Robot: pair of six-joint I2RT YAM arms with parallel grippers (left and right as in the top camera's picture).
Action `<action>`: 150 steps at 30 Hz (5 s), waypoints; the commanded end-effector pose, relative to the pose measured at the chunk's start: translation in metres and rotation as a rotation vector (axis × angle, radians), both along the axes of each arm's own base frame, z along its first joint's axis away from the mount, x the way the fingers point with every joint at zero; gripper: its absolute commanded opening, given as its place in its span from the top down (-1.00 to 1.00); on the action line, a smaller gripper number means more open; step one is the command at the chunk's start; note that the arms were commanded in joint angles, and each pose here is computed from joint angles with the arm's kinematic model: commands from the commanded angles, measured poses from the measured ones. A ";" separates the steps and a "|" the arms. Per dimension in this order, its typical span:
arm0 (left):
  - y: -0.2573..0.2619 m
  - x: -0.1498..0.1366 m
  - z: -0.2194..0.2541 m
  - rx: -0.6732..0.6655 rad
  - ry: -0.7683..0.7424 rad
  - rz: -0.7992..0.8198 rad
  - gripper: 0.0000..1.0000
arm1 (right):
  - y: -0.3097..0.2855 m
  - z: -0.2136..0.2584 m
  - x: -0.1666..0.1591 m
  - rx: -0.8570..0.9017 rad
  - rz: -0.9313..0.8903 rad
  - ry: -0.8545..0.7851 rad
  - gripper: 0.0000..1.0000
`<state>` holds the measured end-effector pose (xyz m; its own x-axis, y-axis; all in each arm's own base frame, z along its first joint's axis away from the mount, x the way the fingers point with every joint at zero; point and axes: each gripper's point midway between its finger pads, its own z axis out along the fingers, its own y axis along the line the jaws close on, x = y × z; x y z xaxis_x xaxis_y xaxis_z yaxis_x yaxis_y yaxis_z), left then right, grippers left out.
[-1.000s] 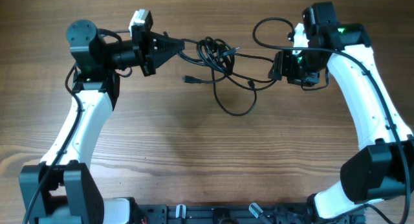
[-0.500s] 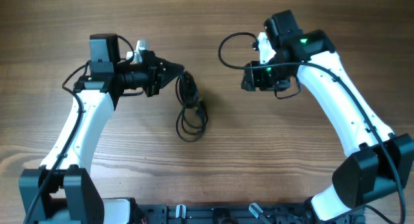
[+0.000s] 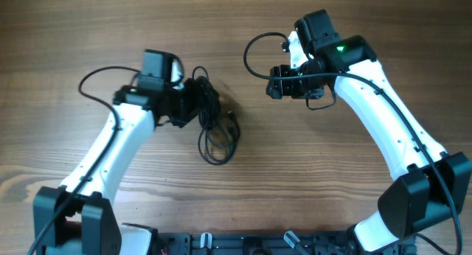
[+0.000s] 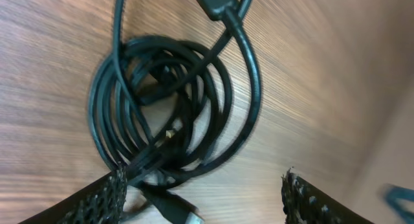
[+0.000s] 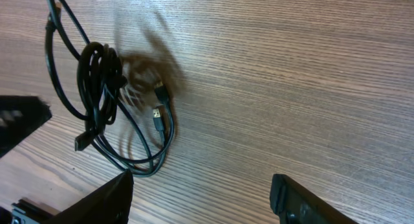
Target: Untangle cables
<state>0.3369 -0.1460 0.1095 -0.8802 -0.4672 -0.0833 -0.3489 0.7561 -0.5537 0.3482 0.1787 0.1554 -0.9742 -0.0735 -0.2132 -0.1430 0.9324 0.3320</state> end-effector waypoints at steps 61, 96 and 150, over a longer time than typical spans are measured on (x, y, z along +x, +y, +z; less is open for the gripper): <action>-0.036 -0.011 0.164 -0.891 -0.504 -0.713 0.74 | 0.086 0.064 0.019 0.512 0.139 -0.103 -0.16; -0.027 0.068 0.193 -1.030 -0.032 0.029 0.92 | 0.083 0.015 0.017 0.380 0.020 0.030 -0.07; -0.065 -0.053 -0.059 0.236 0.194 -0.193 -0.08 | -0.067 -0.020 0.050 0.048 -0.258 0.013 -0.33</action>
